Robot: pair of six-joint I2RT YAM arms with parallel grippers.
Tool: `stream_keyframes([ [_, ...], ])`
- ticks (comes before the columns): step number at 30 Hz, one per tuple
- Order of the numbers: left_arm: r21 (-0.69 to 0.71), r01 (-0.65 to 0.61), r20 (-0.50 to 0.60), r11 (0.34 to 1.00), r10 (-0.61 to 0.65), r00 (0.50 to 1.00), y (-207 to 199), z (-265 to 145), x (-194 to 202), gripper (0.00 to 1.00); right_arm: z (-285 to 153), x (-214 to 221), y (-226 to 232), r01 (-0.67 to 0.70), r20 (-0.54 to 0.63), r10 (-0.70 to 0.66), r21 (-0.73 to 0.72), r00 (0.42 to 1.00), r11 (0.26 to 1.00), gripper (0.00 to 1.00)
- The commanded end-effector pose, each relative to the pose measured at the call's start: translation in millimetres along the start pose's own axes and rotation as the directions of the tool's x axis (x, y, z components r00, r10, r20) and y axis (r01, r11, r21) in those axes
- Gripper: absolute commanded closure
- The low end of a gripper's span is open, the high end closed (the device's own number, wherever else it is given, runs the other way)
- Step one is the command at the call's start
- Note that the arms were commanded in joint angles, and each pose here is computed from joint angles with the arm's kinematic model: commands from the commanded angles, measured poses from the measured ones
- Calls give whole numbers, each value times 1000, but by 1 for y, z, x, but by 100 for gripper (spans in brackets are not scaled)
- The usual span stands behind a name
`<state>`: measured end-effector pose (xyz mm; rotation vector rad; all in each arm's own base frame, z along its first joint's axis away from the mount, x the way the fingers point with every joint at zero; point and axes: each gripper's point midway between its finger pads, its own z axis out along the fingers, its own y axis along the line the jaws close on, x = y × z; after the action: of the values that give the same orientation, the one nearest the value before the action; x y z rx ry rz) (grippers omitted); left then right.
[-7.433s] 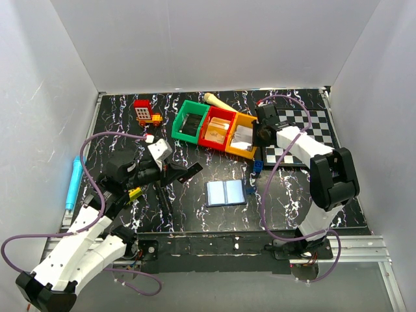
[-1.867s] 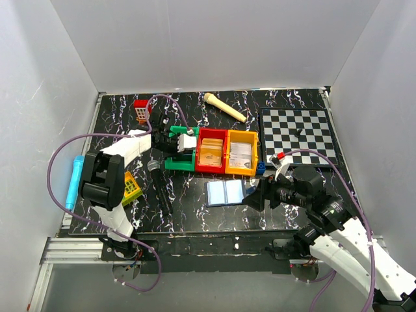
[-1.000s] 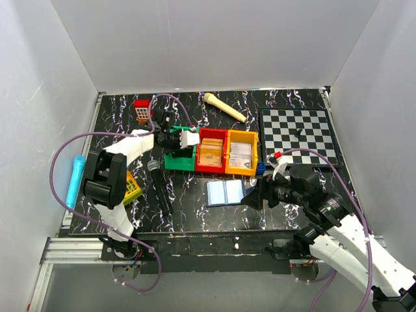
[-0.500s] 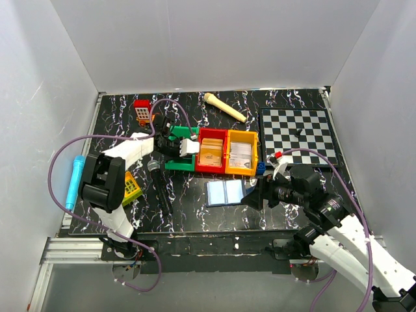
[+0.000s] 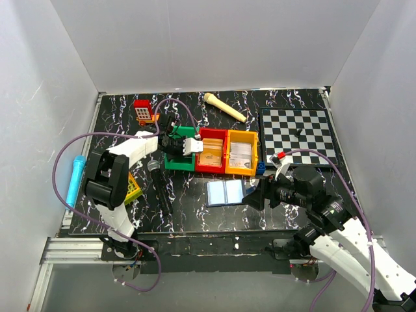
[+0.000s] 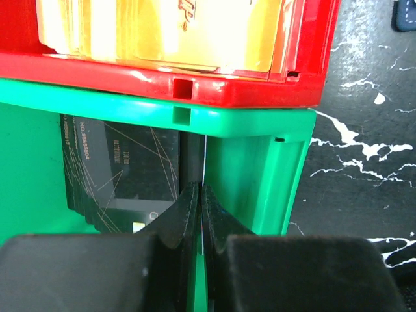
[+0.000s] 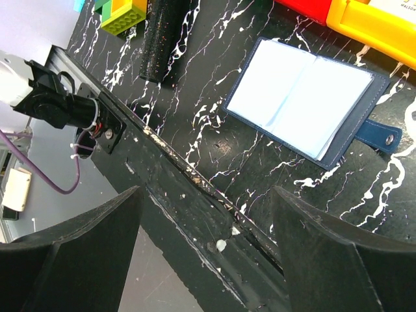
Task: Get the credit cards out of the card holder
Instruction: Place the credit card in the storage box.
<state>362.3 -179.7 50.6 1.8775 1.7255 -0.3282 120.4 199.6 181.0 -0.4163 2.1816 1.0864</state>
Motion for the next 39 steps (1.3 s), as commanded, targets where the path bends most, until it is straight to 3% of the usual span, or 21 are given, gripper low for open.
stream_keyframes([
  [1,-52,-4,-50,999,1,999,17,-3,5,100,1,-8,3,18,31,-17,-11,999,1000,14],
  [39,-228,86,-82,970,-107,991,63,0,11,100,9,-8,1,11,7,-11,-6,1000,1000,14],
])
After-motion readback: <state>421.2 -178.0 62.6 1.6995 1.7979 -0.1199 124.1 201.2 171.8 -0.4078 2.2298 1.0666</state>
